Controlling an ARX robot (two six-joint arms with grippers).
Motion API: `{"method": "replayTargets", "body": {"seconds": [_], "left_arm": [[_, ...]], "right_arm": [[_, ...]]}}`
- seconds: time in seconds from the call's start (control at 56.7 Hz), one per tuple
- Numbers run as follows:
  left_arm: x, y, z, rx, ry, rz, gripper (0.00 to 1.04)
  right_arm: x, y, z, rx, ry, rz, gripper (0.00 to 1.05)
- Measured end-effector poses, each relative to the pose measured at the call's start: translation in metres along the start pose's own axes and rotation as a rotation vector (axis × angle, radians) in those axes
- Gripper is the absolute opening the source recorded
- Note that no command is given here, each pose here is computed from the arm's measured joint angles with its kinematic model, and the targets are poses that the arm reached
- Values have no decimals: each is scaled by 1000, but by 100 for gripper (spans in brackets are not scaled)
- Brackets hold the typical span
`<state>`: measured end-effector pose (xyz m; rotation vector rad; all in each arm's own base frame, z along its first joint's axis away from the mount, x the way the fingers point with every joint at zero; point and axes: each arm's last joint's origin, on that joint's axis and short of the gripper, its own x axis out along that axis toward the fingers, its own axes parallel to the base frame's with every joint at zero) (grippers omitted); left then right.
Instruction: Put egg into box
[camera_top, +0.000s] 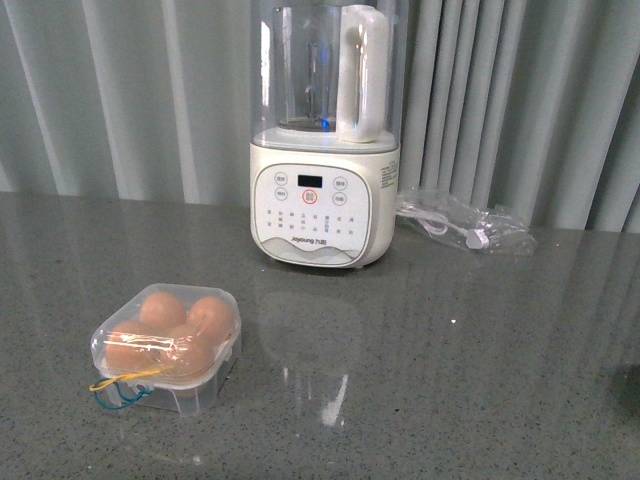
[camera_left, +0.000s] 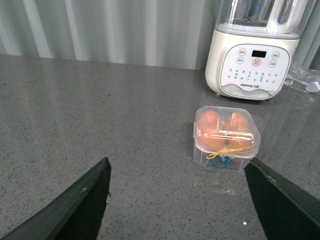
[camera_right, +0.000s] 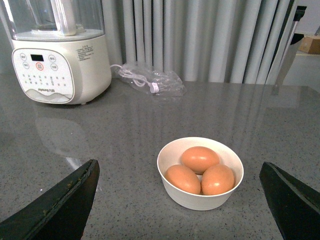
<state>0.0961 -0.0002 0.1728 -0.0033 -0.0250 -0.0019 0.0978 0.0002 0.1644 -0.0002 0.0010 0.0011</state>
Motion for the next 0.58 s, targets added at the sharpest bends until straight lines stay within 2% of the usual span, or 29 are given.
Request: {"method": "replayTargets", "body": {"seconds": [0.088, 0.159, 0.582], "left_arm": [[0, 0, 0, 1, 0, 0, 100], [0, 0, 0, 1, 0, 0, 97], [0, 0, 0, 1, 0, 0, 98]], "right_arm": [[0, 0, 0, 0, 0, 0, 97], [0, 0, 0, 0, 0, 0, 97], [0, 0, 0, 0, 0, 0, 97]]}}
